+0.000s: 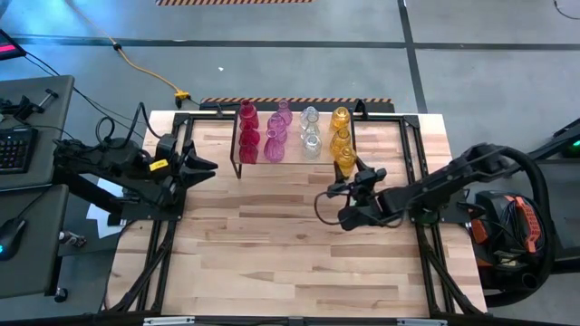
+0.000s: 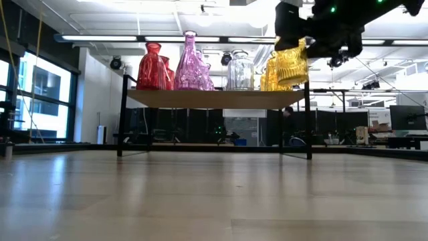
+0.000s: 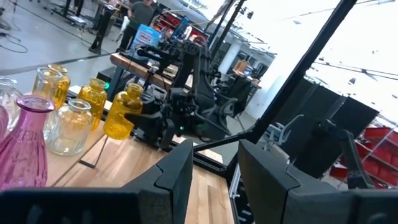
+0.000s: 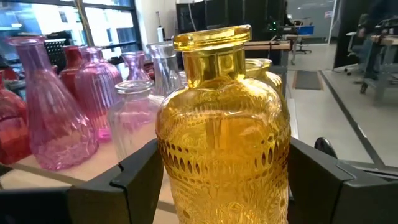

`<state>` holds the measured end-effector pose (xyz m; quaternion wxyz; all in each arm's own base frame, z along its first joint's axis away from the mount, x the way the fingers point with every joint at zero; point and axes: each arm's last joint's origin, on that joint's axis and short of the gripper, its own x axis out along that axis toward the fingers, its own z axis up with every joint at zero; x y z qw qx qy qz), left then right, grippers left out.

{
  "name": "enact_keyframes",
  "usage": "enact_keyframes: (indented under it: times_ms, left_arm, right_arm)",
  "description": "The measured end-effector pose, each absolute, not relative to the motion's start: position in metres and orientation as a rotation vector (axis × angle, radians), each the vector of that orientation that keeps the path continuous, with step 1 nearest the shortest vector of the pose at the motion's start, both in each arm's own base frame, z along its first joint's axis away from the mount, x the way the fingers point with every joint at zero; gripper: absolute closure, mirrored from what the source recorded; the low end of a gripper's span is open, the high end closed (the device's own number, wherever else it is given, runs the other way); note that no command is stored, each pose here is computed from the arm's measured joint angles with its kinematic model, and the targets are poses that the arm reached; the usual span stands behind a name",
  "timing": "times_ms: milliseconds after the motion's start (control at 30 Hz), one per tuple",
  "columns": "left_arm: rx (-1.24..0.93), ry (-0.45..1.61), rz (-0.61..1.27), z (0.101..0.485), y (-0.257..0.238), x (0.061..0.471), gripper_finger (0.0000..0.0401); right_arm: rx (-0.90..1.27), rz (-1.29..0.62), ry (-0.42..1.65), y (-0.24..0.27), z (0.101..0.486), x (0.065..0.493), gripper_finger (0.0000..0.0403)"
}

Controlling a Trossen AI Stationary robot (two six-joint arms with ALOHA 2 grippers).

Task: Sort vases onto shelf
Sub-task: Put the yellow vase on the shelf aligned with the other yellow vases

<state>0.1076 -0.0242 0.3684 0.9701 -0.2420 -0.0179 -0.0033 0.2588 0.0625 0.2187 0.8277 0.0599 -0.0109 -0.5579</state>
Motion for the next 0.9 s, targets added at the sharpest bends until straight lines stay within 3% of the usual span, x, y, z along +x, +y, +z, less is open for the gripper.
enact_keyframes:
  times_ms: [900]
  left_arm:
    - [-0.445,-0.040,0.009,0.368,-0.024,0.108,0.0282]
  right_arm:
    - [0.184,-1.278,-0.054,0.037,0.213,0.267,0.0146]
